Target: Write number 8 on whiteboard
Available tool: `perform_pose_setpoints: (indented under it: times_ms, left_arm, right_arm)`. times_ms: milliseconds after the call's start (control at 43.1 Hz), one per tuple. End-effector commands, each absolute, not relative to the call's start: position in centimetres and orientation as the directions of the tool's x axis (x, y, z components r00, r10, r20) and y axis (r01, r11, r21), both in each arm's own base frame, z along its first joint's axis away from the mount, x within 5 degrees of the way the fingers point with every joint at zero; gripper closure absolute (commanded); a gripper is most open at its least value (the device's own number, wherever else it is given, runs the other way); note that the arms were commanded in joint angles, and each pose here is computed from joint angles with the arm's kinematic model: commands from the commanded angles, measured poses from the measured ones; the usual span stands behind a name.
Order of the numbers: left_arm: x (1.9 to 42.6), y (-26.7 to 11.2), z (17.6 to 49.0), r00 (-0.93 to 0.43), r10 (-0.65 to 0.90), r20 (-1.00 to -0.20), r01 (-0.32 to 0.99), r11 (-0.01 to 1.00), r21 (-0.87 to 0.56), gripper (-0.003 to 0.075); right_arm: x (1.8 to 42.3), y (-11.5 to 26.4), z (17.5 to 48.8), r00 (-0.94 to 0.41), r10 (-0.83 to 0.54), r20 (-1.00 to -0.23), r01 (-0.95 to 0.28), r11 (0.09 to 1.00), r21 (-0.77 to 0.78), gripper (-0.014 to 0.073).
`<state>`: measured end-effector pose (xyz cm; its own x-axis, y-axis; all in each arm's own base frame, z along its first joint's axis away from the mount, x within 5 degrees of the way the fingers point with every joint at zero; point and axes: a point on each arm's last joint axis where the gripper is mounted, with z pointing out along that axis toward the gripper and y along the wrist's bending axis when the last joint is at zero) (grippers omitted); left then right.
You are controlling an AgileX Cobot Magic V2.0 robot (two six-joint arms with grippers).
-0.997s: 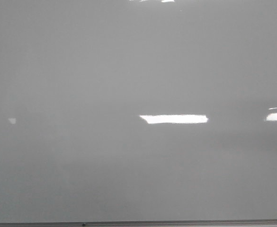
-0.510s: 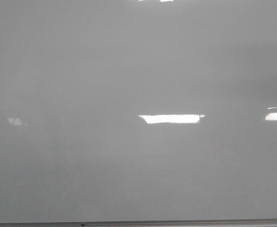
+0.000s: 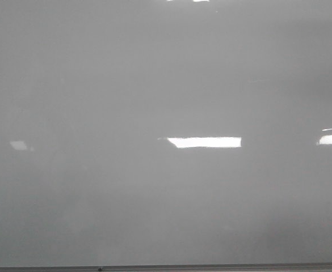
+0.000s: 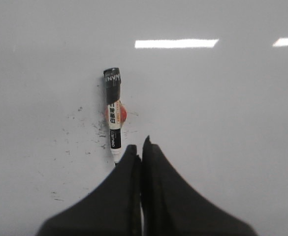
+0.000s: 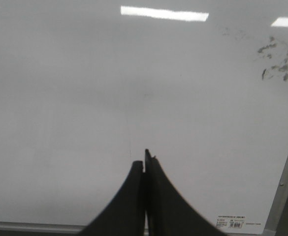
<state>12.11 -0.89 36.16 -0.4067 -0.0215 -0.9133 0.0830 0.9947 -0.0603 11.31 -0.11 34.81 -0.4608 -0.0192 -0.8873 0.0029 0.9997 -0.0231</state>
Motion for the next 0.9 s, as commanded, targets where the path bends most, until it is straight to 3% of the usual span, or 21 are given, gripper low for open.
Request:
perform_pose_setpoints:
  times_ms: [0,139,209,348,417,487,579,672,881]
  left_arm:
    - [13.4,-1.0,37.2,-0.367,-0.047,-0.929,0.083,0.993,-0.083,0.0741]
    - [14.9,-0.7,36.2,-0.429,0.002,-0.903,0.071,0.997,-0.032,0.0741]
    - [15.4,-0.4,35.8,-0.452,0.046,-0.891,0.064,0.998,0.019,0.074]
    - [16.6,-0.2,35.1,-0.485,0.067,-0.872,0.058,0.997,0.045,0.0694]
    - [17.3,-0.2,34.7,-0.501,0.062,-0.863,0.055,0.998,0.039,0.0607]
    - [18.1,-0.2,34.2,-0.519,0.036,-0.854,0.042,0.999,0.017,0.0473]
    - [19.2,-0.2,33.6,-0.539,0.0,-0.842,0.022,1.0,-0.014,0.0307]
    - [20.4,-0.2,32.7,-0.564,-0.005,-0.826,0.018,1.0,-0.019,0.0218]
    - [23.7,-0.1,30.7,-0.567,-0.014,-0.823,0.009,1.0,-0.024,0.0244]
  right_arm:
    - [12.6,-0.2,35.8,-0.42,-0.029,-0.907,0.002,0.999,-0.033,0.0703]
    - [13.9,-0.2,34.9,-0.486,-0.029,-0.874,0.0,0.999,-0.033,0.0697]
    - [14.3,-0.2,34.6,-0.512,-0.028,-0.859,-0.001,0.999,-0.033,0.0646]
    - [14.4,-0.2,34.4,-0.521,-0.028,-0.853,-0.001,0.999,-0.033,0.0375]
    - [14.4,-0.2,34.5,-0.52,-0.028,-0.854,-0.001,0.999,-0.033,0.0201]
    - [14.4,-0.2,34.5,-0.52,-0.028,-0.854,-0.001,0.999,-0.033,0.0097]
    - [14.4,-0.2,34.5,-0.52,-0.028,-0.854,-0.001,0.999,-0.033,0.0074]
    - [14.4,-0.2,34.5,-0.52,-0.028,-0.854,-0.001,0.999,-0.033,0.0075]
    - [14.4,-0.2,34.5,-0.518,-0.028,-0.855,-0.001,0.999,-0.033,0.0075]
